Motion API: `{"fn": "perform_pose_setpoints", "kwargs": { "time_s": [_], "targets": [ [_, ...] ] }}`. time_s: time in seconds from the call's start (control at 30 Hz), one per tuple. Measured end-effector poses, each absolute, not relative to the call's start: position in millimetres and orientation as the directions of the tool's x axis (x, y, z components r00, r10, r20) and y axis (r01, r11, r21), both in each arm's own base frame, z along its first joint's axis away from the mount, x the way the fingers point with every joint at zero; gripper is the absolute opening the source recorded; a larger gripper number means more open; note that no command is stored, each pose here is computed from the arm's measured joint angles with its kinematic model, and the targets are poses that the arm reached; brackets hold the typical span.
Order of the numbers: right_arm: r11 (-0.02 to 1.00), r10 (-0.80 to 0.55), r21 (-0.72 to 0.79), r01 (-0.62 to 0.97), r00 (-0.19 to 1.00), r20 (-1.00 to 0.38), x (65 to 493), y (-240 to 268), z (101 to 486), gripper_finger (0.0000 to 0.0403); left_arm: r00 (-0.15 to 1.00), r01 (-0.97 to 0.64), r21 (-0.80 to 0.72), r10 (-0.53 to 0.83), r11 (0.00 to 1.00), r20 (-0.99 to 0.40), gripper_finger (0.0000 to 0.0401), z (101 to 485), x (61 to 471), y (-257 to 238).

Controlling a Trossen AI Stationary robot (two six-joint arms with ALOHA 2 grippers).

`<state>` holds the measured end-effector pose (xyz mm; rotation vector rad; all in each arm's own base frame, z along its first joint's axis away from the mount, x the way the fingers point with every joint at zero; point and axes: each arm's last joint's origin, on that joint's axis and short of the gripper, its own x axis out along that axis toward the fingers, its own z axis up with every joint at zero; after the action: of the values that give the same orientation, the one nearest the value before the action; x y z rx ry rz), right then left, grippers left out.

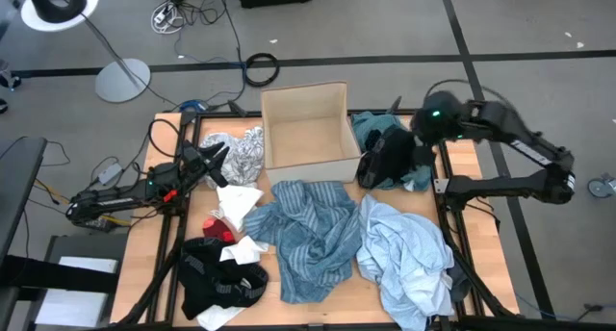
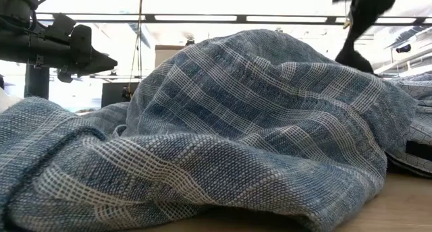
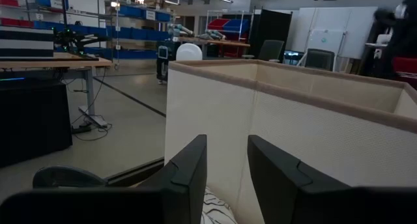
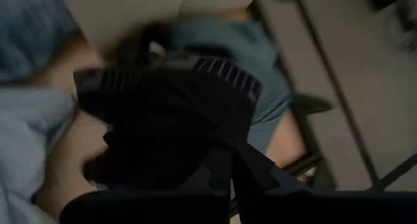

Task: Sort clothes
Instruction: Put the black boxer into the laundry bin

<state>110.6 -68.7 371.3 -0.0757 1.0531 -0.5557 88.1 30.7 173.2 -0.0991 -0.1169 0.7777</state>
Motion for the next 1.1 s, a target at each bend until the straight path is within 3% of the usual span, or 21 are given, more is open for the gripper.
{"fn": "perform_pose_setpoints", "kwargs": {
  "time_s": [0.43,0.77,1.1],
  "targets": [
    [0.777,-0.628,-0.316,0.544,0.641,-0.441,94,-60,483,0.0001,0.707,-0.693,-0.132,0.704,0.708,0.068,0.0117,173,88,31],
    [0.817,-0.570,-0.260,0.514,0.789,-0.229,146,-83,530,0.0000,0.707,-0.693,-0.132,0.704,0.708,0.068,0.0117,173,88,31],
    [0.833,-0.510,-0.233,0.502,0.860,0.030,203,-92,562,0.0000,0.707,-0.693,-0.132,0.704,0.708,0.069,0.0117,173,88,31]
  ]
}}
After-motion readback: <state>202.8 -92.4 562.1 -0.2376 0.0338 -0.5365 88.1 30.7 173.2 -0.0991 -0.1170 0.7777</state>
